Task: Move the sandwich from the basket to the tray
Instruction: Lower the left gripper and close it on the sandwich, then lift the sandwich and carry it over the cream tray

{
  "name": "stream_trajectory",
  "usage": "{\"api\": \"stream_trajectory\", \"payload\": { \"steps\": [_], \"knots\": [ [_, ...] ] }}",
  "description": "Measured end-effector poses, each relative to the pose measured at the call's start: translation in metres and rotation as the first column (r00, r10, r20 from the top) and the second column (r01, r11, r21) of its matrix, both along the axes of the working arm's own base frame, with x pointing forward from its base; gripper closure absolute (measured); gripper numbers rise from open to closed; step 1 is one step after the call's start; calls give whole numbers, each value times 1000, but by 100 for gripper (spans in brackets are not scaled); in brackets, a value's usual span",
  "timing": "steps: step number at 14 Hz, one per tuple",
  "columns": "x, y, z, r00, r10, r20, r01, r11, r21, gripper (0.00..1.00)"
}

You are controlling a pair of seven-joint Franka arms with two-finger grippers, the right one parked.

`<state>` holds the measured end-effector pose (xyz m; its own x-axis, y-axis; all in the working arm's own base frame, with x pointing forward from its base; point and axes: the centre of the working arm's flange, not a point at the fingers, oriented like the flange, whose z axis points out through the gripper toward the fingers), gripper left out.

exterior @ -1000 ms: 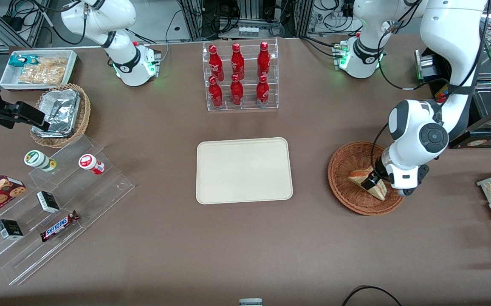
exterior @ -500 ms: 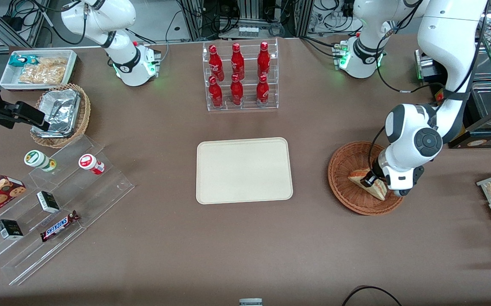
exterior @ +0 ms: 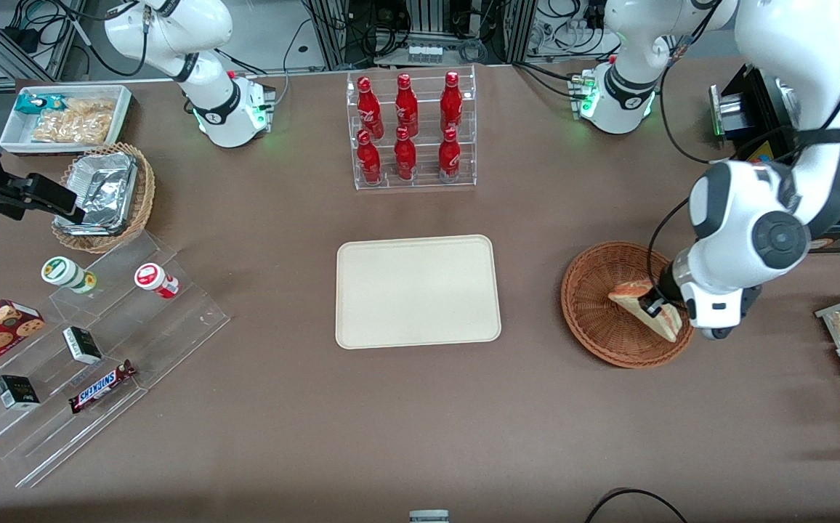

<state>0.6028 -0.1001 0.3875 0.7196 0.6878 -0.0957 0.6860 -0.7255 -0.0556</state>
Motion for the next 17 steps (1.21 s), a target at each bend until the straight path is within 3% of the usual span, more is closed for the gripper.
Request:
{"api": "stream_trajectory", "payload": {
  "steps": [2, 4, 8, 12, 17],
  "knots": [
    [1, -50, 42, 996, -82, 22, 82, 997, -7, 85],
    [-11, -118, 53, 982, -187, 38, 187, 982, -14, 85],
    [-53, -248, 2, 921, -389, -7, 389, 921, -29, 85],
    [-81, -345, -54, 860, -508, 50, 510, 858, -60, 85],
    [-112, -401, -111, 787, -607, 107, 613, 790, -29, 84]
  ]
}}
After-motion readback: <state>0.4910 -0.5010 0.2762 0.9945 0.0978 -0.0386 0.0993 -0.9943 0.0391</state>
